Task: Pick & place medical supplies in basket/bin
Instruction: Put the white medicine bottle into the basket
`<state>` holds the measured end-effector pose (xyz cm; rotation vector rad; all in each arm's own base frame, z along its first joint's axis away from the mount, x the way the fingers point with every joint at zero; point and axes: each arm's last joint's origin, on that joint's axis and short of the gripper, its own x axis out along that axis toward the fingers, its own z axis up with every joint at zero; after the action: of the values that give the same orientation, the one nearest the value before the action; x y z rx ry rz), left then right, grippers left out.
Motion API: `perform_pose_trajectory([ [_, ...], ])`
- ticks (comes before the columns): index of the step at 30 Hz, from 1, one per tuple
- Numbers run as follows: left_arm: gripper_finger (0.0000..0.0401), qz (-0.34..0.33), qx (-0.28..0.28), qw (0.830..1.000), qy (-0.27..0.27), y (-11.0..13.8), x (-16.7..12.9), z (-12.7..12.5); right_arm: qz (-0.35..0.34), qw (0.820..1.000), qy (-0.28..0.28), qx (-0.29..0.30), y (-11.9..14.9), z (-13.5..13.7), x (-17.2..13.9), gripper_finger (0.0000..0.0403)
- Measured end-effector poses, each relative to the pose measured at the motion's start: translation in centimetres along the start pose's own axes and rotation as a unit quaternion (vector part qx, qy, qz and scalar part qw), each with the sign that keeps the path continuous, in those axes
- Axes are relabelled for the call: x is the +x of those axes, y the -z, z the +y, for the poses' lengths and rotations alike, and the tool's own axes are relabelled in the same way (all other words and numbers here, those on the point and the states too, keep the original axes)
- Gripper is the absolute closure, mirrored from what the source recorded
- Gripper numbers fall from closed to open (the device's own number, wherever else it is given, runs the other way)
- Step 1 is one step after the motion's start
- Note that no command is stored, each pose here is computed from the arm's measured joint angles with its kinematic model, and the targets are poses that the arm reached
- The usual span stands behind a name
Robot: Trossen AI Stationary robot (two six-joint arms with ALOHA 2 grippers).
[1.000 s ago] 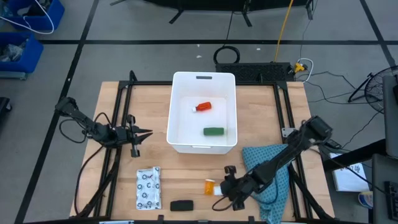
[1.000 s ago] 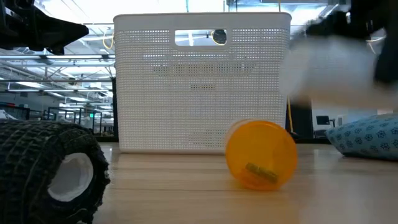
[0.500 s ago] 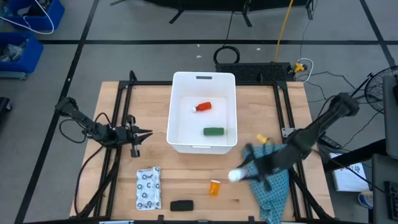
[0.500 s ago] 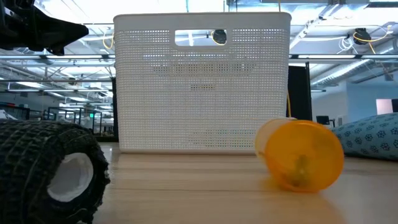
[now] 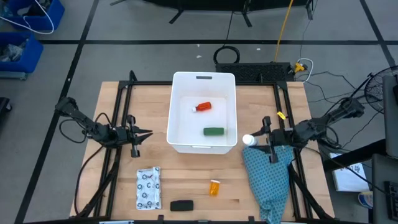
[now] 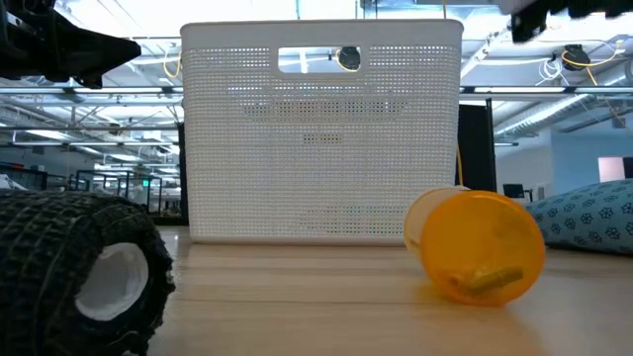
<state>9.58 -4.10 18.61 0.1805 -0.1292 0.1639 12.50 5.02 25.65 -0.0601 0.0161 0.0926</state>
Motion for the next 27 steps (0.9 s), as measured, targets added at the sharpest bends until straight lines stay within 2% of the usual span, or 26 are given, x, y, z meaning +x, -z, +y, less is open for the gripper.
perform_pose_trajectory([
  [5,0.0354,0.001,0.0,1.0,0.0,0.0,0.0,0.0,-0.025,0.999,0.028,0.017,1.6,-0.9,-0.5,0.0237],
  [13,0.0354,0.007,-0.001,1.0,0.002,0.2,0.0,0.0,-0.067,0.997,0.012,0.046,0.2,-1.3,-0.5,0.0237],
  [17,0.0354,0.007,-0.011,1.0,0.002,0.2,0.0,-0.1,-0.056,0.998,0.019,0.029,-2.5,-1.7,0.3,0.0237],
  [21,0.0354,0.007,-0.014,1.0,0.002,0.2,0.0,0.0,-0.009,0.998,0.055,-0.003,-6.7,-2.7,2.4,0.0237],
  [25,0.0354,0.007,-0.014,1.0,0.002,0.2,0.0,-0.1,0.062,0.992,0.113,-0.013,-10.8,-5.1,5.4,0.0237],
  [27,0.0354,0.007,-0.014,1.0,0.002,0.2,0.0,-0.1,0.104,0.988,0.115,-0.012,-12.2,-6.7,7.1,0.0237],
])
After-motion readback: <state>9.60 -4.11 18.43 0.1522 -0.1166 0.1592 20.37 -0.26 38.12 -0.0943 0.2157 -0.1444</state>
